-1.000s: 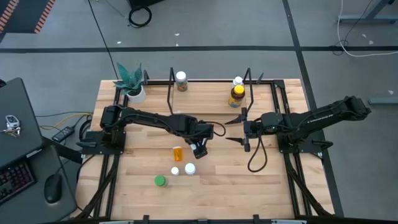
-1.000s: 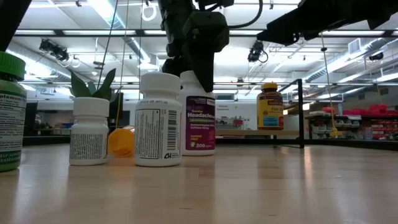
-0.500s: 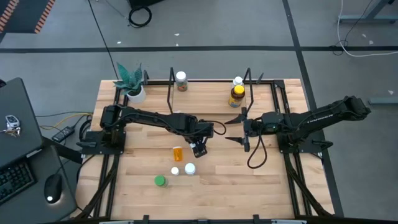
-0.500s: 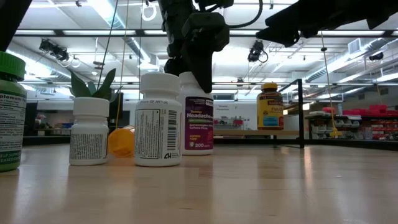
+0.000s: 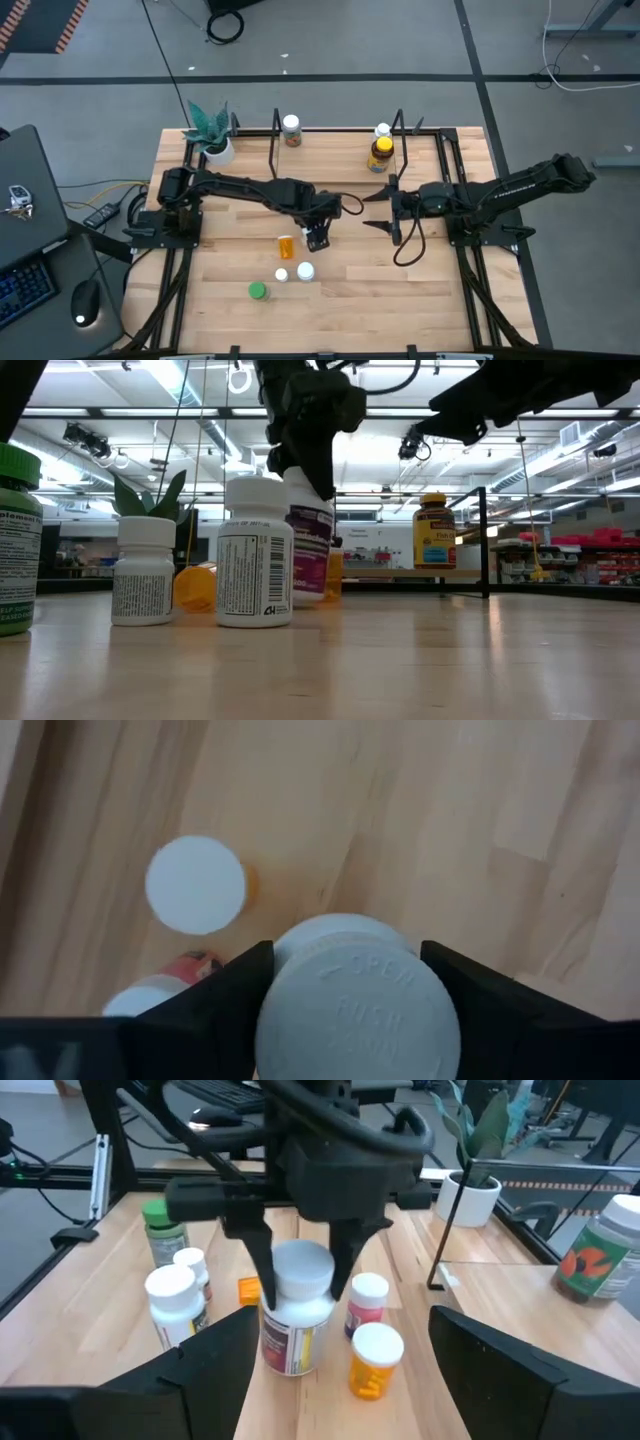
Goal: Pick and place medicine bottles onto shelf by color
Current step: Put the white-purple pill bottle on the shelf
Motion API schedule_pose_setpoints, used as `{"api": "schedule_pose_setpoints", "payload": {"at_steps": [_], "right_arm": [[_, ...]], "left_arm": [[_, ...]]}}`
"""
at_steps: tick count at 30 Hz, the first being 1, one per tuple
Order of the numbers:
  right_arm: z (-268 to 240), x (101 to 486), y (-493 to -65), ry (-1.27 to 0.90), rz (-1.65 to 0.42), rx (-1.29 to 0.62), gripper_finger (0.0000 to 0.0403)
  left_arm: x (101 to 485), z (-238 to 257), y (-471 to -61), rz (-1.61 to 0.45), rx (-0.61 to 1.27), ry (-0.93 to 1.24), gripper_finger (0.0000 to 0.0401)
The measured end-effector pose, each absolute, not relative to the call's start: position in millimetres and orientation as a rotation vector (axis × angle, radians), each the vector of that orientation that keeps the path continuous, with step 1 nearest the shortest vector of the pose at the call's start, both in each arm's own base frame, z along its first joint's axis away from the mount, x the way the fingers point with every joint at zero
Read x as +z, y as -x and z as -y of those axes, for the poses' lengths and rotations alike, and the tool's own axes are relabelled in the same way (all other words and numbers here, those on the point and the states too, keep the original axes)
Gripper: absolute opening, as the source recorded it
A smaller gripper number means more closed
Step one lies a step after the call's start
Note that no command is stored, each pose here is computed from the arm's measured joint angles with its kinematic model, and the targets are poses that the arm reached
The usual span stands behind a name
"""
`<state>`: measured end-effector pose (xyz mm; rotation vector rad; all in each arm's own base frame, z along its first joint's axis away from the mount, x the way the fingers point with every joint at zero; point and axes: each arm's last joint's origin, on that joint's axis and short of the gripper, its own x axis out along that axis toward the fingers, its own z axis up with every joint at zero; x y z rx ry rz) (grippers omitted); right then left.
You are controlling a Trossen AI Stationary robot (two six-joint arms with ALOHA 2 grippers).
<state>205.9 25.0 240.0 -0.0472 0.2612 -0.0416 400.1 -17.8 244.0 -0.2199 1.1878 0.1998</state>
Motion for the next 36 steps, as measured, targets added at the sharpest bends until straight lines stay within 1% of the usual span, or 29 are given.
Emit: {"api": "schedule_pose_setpoints", "payload": {"at_steps": [6, 9, 14, 23, 27, 32, 36], "right_arm": [[-32, 240, -205, 0.052, -0.262, -0.055, 0.0299], [-35, 239, -204, 0.057, -0.266, -0.067, 0.0299], [-39, 239, -203, 0.047, -0.268, -0.083, 0.0299], [-47, 238, -200, 0.020, -0.279, -0.078, 0.0299], [-52, 237, -198, 0.029, -0.285, -0.084, 0.0299], [-55, 237, -197, 0.039, -0.280, -0.091, 0.0299], [-56, 237, -197, 0.038, -0.277, -0.089, 0.0299]], "left_arm": [[243, 17, -400, -1.196, 0.186, 0.191, 0.0243], [249, 17, -398, -1.181, 0.172, 0.179, 0.0238], [265, 14, -393, -1.150, 0.155, 0.154, 0.0243], [299, -2, -375, -1.078, 0.118, 0.073, 0.0241], [306, -15, -371, -1.063, 0.098, 0.028, 0.0245], [312, -41, -368, -1.031, 0.085, -0.018, 0.0239], [313, -65, -367, -1.003, 0.052, 0.012, 0.0246]]}}
